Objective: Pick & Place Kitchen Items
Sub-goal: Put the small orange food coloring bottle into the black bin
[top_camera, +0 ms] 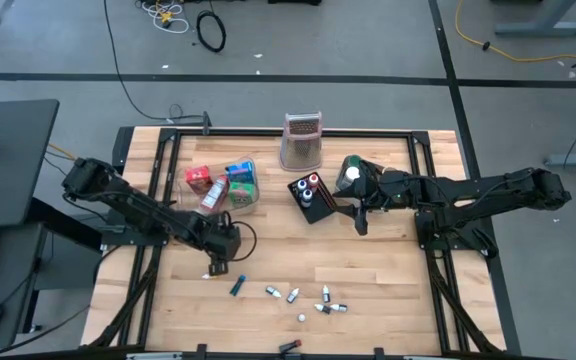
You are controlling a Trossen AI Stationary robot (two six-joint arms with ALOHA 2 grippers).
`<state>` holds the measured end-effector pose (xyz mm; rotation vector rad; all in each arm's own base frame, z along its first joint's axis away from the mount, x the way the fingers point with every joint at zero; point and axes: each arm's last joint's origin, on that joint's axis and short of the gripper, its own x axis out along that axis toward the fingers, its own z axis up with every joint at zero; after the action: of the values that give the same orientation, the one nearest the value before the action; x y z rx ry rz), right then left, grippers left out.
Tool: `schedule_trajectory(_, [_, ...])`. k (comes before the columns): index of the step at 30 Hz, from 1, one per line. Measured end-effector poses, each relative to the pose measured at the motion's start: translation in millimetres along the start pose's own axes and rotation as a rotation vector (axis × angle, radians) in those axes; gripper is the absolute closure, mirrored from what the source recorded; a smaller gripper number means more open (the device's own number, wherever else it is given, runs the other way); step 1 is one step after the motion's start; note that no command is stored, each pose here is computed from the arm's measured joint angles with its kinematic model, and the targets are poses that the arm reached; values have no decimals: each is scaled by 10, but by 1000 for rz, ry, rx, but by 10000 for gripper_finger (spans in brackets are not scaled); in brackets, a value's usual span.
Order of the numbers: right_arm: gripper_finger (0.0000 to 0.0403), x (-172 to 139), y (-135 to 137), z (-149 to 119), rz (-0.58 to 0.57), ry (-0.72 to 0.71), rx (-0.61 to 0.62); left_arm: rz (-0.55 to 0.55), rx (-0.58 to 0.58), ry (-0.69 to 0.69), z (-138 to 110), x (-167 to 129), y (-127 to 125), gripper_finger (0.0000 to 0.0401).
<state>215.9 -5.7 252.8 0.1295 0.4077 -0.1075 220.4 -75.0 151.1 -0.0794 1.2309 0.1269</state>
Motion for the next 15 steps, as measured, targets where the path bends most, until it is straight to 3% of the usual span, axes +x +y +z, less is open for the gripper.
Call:
schedule_trajectory(10, [209,0,0,-1,0,1,0,33,18,66,-136,90,53,189])
schedule_trajectory(15, [209,0,0,0,0,0,0,9,18,59,-188,136,65,222])
